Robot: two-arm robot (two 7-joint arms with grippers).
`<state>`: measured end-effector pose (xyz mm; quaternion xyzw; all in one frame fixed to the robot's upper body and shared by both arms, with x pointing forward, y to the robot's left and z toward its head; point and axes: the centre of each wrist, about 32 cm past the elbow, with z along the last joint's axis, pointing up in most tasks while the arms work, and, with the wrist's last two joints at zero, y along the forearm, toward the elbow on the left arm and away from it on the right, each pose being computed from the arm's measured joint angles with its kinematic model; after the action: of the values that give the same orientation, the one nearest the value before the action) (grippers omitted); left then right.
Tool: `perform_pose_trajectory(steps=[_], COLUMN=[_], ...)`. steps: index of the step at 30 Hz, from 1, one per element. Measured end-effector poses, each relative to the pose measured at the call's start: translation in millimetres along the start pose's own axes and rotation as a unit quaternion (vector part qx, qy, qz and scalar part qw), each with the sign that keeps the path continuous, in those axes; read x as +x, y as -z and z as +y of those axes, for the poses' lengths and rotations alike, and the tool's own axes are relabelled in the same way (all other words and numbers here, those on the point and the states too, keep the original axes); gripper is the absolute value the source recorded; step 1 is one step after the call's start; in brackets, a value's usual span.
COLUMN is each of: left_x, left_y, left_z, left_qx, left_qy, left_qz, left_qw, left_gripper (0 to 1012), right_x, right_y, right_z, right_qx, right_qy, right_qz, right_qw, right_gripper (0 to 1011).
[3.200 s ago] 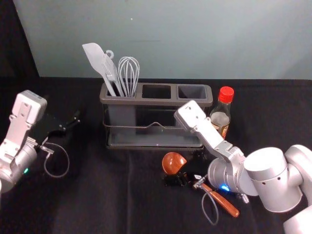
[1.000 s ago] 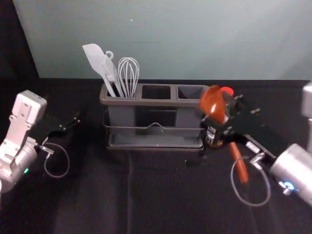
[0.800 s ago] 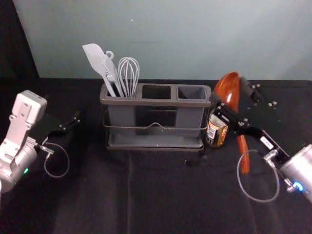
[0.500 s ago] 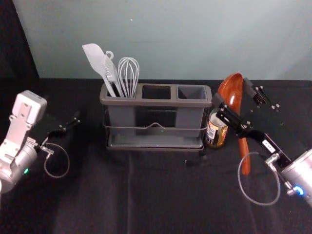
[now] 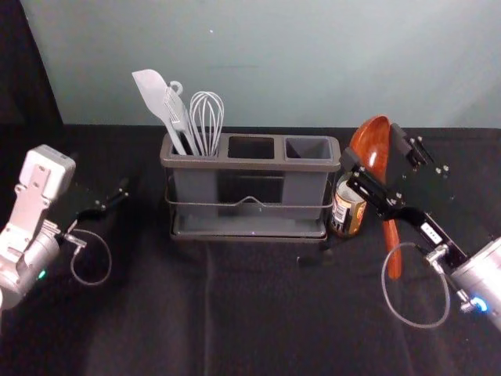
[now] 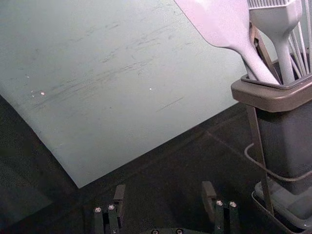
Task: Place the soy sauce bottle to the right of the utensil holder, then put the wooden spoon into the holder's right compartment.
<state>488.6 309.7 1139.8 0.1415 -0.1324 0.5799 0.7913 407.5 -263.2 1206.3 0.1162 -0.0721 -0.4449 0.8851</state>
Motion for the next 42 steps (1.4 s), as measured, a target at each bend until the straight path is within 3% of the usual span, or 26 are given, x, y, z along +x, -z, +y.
perform_pose_trajectory(steps=[6, 13, 24, 25, 33, 42], left_x=[0.0, 0.0, 0.0, 0.0, 0.0, 0.0], left_y=[0.0, 0.0, 0.0, 0.0, 0.0, 0.0], left_z=[0.0, 0.0, 0.0, 0.0, 0.0, 0.0], left_qx=[0.000, 0.000, 0.000, 0.000, 0.000, 0.000], left_qy=[0.000, 0.000, 0.000, 0.000, 0.000, 0.000], left_qz=[0.000, 0.000, 0.000, 0.000, 0.000, 0.000], left_qw=[1.0000, 1.0000, 1.0000, 1.0000, 1.0000, 1.0000], left_gripper=[1000, 1000, 1000, 1000, 1000, 1000], right_x=[5.5, 11.8, 23.2, 27.6, 47.3, 64.2], right_y=[5.6, 8.8, -9.5, -12.5, -20.2, -25.7], right_z=[2.0, 24.1, 75.2, 88.0, 123.8, 161.3], right_qx=[0.004, 0.027, 0.039, 0.042, 0.051, 0.049], right_qy=[-0.005, -0.028, -0.080, -0.093, -0.122, -0.132], right_qz=[-0.007, 0.001, 0.045, 0.053, 0.077, 0.078], right_qw=[1.0000, 0.9992, 0.9951, 0.9934, 0.9882, 0.9870], right_gripper=[836, 836, 837, 836, 836, 837])
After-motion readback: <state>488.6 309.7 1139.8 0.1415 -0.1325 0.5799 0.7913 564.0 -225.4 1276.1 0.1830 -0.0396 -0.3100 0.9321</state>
